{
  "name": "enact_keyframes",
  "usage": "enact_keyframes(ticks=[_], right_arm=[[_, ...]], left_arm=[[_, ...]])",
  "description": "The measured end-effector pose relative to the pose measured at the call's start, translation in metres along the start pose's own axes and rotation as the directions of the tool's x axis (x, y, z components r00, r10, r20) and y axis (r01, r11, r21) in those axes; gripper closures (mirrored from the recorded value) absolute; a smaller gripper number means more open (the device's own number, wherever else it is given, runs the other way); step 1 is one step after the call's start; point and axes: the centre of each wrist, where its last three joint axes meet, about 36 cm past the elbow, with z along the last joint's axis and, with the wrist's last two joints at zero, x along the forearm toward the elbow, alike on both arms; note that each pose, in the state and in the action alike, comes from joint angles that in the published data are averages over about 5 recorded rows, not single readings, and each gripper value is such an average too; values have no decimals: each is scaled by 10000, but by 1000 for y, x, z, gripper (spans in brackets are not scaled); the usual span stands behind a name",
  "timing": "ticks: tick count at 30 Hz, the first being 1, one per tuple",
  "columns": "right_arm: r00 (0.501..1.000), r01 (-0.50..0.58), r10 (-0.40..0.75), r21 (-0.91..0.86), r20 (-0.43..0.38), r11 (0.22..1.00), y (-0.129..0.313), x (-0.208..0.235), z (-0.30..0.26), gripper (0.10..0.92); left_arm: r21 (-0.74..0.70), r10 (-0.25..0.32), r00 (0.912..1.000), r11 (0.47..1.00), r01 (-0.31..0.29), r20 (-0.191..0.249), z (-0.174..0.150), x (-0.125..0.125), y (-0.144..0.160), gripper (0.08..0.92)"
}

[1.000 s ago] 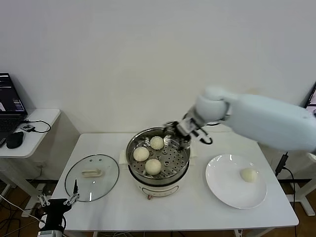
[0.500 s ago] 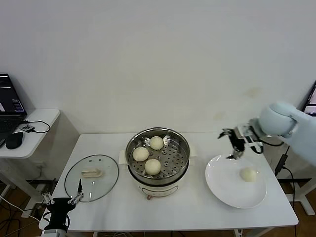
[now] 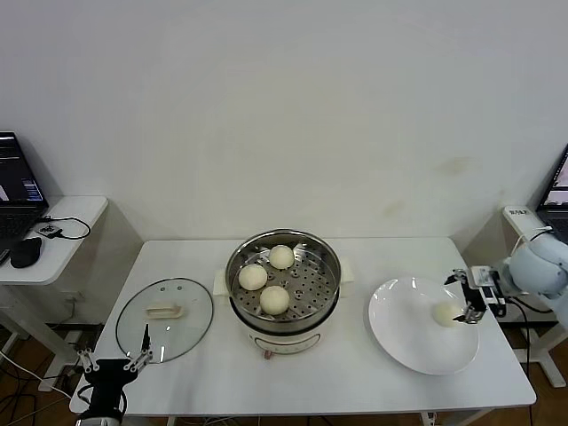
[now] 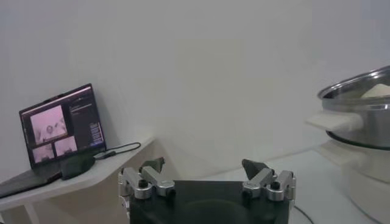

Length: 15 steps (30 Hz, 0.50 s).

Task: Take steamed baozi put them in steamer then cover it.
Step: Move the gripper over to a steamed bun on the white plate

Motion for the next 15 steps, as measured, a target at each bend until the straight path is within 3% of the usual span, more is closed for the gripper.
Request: enact_keyframes(ticks=[15], right_arm=[[9979,185,-223,-612,-616,9980,11,-53,25,200]], left_arm=[[2,-32,10000,10000,32,27,-5,5,0,177]])
